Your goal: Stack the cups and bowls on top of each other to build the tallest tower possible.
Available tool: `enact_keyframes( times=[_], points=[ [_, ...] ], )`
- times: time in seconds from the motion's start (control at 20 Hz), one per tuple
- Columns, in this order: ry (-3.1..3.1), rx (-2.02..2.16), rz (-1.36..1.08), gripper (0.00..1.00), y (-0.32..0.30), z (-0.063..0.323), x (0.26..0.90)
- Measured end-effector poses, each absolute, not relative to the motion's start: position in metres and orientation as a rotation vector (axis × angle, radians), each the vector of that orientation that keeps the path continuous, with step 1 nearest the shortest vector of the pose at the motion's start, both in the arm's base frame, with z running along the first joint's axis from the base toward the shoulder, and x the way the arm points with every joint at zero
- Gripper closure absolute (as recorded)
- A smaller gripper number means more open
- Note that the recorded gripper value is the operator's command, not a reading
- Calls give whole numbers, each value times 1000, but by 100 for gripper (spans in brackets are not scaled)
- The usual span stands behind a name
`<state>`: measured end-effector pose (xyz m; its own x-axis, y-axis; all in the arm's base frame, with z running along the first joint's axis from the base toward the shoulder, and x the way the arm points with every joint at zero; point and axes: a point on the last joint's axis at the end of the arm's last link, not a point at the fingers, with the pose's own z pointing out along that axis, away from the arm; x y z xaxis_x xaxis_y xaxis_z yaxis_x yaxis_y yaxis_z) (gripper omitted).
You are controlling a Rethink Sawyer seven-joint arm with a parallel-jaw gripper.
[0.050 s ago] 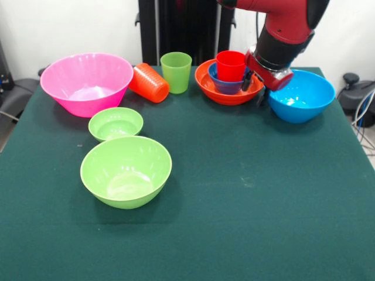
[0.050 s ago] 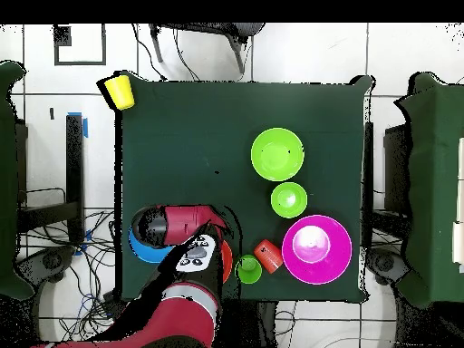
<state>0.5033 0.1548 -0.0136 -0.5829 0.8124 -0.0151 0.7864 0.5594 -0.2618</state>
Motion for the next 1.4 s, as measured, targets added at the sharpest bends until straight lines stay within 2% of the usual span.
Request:
enact_keyframes(
  times=[0.8,1.4],
  points=[
    [-2769,-1423,298,0,154,-15,518],
    [-2723,-1381,419,0,159,-1,502]
  ],
)
